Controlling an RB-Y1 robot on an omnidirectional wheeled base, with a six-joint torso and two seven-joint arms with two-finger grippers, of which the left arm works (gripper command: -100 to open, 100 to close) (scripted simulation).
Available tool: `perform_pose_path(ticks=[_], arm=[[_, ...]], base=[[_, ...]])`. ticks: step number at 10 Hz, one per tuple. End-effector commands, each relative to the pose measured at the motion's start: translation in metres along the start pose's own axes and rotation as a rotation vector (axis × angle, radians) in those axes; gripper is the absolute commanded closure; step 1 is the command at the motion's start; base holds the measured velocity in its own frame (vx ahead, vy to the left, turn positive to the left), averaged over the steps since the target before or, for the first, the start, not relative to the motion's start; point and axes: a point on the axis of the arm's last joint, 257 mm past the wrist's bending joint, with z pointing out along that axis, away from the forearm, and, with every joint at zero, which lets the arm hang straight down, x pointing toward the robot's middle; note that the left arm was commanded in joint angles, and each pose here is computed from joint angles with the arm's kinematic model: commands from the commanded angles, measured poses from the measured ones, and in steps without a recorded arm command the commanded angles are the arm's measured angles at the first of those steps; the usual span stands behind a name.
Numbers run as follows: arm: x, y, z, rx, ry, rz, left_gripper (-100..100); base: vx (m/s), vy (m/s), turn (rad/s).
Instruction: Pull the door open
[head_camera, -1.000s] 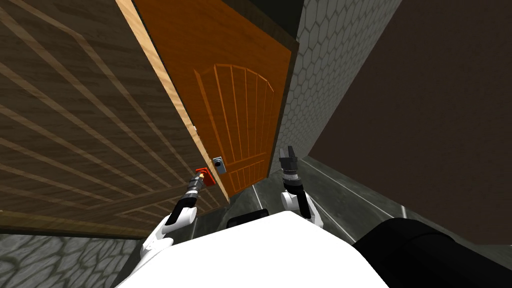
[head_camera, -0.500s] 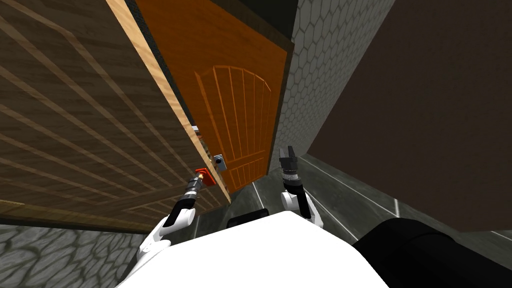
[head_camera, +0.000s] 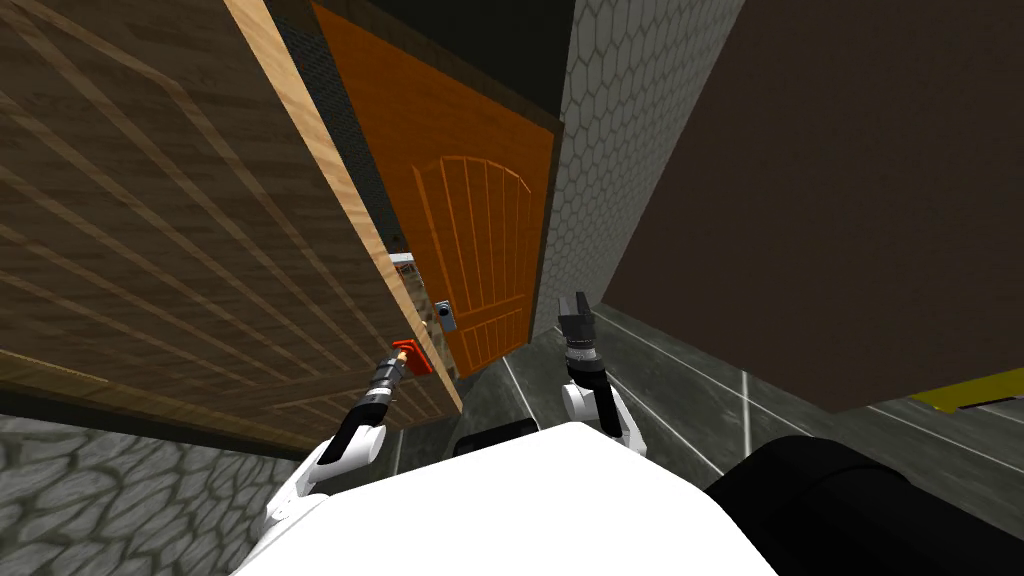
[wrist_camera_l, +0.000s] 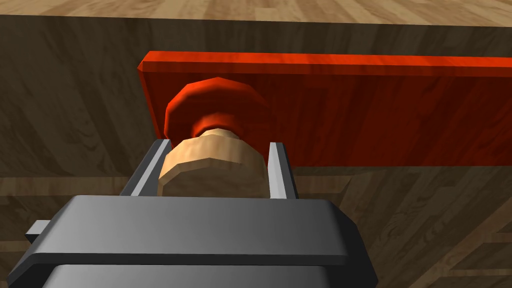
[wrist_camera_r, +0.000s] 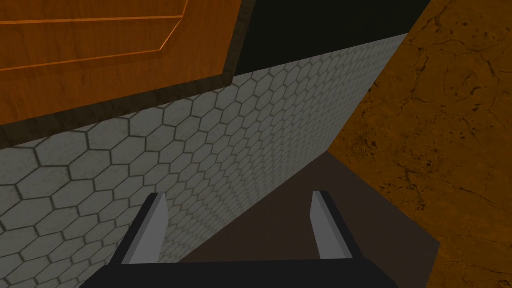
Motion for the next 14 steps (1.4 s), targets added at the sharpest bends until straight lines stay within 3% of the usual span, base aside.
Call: perform_pose_path(ticks=[1,3,4,5,7,11,12,13,14], arm=[[0.005,-0.007,-0.0004,0.011,0.03,-0.002,100],[0.021,-0.012,-0.0005,0.022,0.077,-0.01,100],[0.014,-0.01,-0.0005,0.015,0.059,-0.005,100],[0.016,-0.01,-0.0087,0.019,0.085,-0.005,100],[0.016,-0.011,-0.0147,0.021,0.101,-0.004,100],[0.018,-0.012,-0.0343,0.024,0.155,-0.006,100],[0.018,-0.012,-0.0378,0.024,0.165,-0.007,100],[0.018,-0.011,-0.0349,0.022,0.157,-0.005,100],[0.018,-0.008,-0.0429,0.019,0.175,-0.007,100]], base=[[-0.227,0.134,-0.254],[-0.199,0.107,-0.221],[-0.085,0.046,-0.065],[-0.162,0.057,-0.177],[-0.206,0.092,-0.135],[-0.216,0.105,-0.15],[-0.226,0.128,-0.133],[-0.099,0.05,-0.037],[-0.163,0.073,-0.158]])
